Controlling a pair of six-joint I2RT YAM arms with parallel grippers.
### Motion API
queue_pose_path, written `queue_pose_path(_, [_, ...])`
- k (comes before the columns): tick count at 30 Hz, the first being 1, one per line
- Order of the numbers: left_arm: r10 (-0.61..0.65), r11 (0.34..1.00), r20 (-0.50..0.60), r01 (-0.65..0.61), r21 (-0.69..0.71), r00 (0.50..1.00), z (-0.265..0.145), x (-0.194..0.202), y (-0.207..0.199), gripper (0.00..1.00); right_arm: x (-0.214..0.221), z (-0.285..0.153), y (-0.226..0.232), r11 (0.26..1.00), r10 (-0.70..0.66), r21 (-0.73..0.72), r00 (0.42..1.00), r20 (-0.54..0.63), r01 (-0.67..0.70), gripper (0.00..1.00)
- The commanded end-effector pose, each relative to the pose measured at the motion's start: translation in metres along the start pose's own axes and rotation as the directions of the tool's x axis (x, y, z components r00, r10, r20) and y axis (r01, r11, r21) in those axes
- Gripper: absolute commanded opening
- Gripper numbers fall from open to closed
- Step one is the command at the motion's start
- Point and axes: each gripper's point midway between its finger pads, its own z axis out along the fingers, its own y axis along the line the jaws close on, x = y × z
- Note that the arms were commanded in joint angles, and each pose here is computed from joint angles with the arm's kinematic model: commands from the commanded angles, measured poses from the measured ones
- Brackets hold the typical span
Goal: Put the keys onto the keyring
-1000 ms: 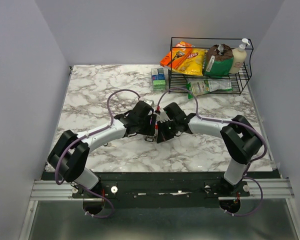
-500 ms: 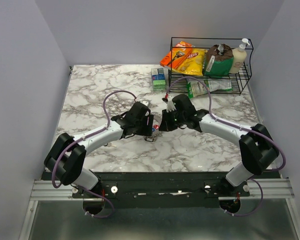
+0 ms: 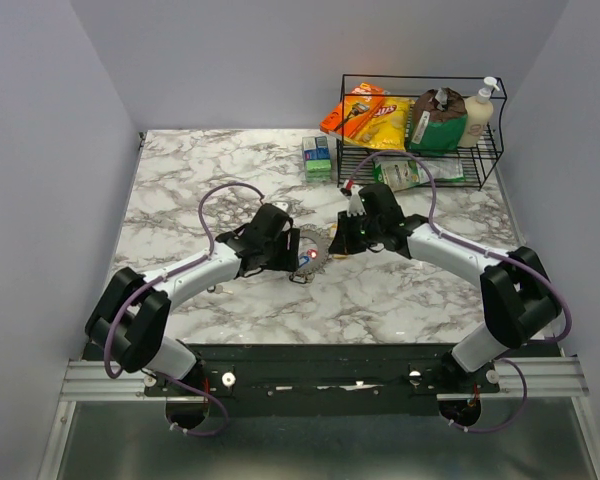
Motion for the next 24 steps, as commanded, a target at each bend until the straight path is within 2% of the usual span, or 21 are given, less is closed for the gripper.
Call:
queue_pose_path(1, [-0.039, 0.998, 0.022, 0.038, 0.050, 0.999, -0.005, -0.005, -0.001, 0.75, -0.001, 0.000, -0.001, 1.000, -0.005, -0.003, 1.000, 0.007, 0.005, 0.17])
queue_pose_path(4, [-0.060, 0.996, 0.024, 0.058, 0.062, 0.998, -0.005, -0.007, 0.002, 0.75, 0.001, 0.004, -0.004, 1.000, 0.004, 0.003, 1.000, -0.004, -0.004, 0.19])
queue_pose_path(8, [-0.078, 0.995, 0.019, 0.076, 0.071, 0.997, -0.004, -0.005, 0.005, 0.75, 0.000, 0.006, -0.003, 1.000, 0.006, -0.005, 1.000, -0.010, -0.006, 0.31])
queue_pose_path(12, [-0.091, 0.994, 0.016, 0.090, 0.069, 0.996, -0.004, -0.005, 0.009, 0.75, -0.006, 0.006, -0.004, 1.000, 0.001, 0.000, 1.000, 0.000, -0.001, 0.38])
queue_pose_path(19, [-0.087, 0.994, 0.016, 0.086, 0.065, 0.996, -0.002, -0.007, 0.010, 0.78, -0.007, 0.010, -0.007, 1.000, 0.002, 0.006, 1.000, -0.016, -0.002, 0.45])
queue_pose_path(24, [-0.065, 0.996, 0.036, 0.063, 0.062, 0.997, 0.002, -0.024, 0.006, 0.78, -0.005, 0.011, -0.009, 1.000, 0.011, 0.014, 1.000, -0.022, -0.010, 0.45])
